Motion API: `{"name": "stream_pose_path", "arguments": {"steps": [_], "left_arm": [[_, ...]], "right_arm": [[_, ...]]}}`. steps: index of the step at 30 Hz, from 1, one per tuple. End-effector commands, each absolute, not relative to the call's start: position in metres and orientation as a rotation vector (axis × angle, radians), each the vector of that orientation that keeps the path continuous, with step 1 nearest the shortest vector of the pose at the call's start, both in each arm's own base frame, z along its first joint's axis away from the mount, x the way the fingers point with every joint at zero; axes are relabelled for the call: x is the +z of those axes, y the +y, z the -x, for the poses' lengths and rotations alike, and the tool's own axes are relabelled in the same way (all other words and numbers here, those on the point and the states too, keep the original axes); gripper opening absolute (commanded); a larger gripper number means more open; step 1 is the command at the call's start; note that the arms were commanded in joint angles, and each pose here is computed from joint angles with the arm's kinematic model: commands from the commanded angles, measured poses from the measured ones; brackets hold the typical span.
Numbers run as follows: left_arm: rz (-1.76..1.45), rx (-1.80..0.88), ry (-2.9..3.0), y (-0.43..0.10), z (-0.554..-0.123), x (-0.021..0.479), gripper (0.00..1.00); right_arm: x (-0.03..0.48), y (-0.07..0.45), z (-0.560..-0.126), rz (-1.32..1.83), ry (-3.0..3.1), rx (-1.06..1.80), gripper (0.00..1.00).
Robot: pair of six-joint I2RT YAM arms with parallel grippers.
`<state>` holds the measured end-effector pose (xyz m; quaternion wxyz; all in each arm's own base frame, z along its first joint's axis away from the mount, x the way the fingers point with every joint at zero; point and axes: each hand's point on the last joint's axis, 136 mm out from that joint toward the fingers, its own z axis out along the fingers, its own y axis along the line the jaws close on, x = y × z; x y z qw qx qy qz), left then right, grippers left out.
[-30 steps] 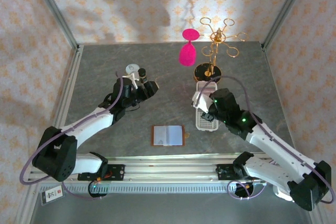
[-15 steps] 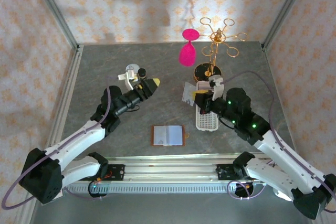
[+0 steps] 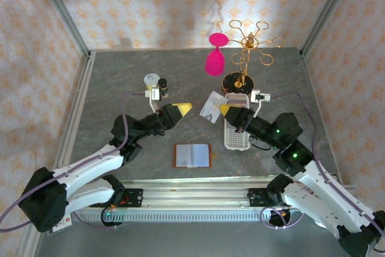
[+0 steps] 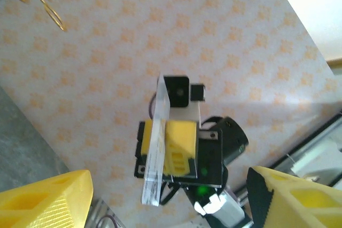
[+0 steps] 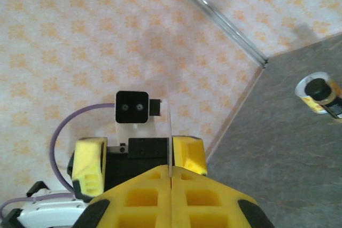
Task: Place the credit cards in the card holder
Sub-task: Pick up the credit card from the storage box.
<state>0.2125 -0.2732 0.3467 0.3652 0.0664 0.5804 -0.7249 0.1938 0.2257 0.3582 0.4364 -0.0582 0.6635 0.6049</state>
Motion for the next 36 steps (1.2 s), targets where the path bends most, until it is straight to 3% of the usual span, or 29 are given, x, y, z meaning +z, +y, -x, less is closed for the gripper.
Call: {"name": "stream_pose_path", "arguments": {"steps": [1, 6, 9, 19, 23, 30, 34, 36], "left_arm": [[-0.269, -1.871, 1.482, -0.284, -0.203, 0.357, 0.7], [-0.266, -1.9, 1.457, -0.286, -0.198, 0.359, 0.56], [-0.267, -1.929, 1.441, -0.285, -0.196, 0.36, 0.4], [-0.265, -1.974, 1.447, -0.291, -0.192, 0.357, 0.01], [-0.202, -1.926, 1.462, -0.288, -0.201, 0.353, 0.0], [0.046, -1.771, 1.412, -0.262, -0.226, 0.352, 0.0], [0.132, -1.767, 1.376, -0.253, -0.23, 0.353, 0.0], [0.14, -1.789, 1.372, -0.255, -0.229, 0.353, 0.0]], "right_arm": [[0.382, 0.23, -0.181, 0.209, 1.558, 1.59, 0.0], [0.378, 0.233, -0.184, 0.209, 1.569, 1.591, 0.0], [0.375, 0.235, -0.187, 0.204, 1.584, 1.586, 0.0], [0.374, 0.238, -0.192, 0.195, 1.587, 1.596, 0.0], [0.38, 0.235, -0.192, 0.176, 1.553, 1.601, 0.0], [0.394, 0.224, -0.191, 0.067, 1.423, 1.676, 0.56], [0.395, 0.212, -0.191, -0.038, 1.317, 1.72, 0.74], [0.395, 0.212, -0.192, -0.068, 1.286, 1.73, 0.74]]}}
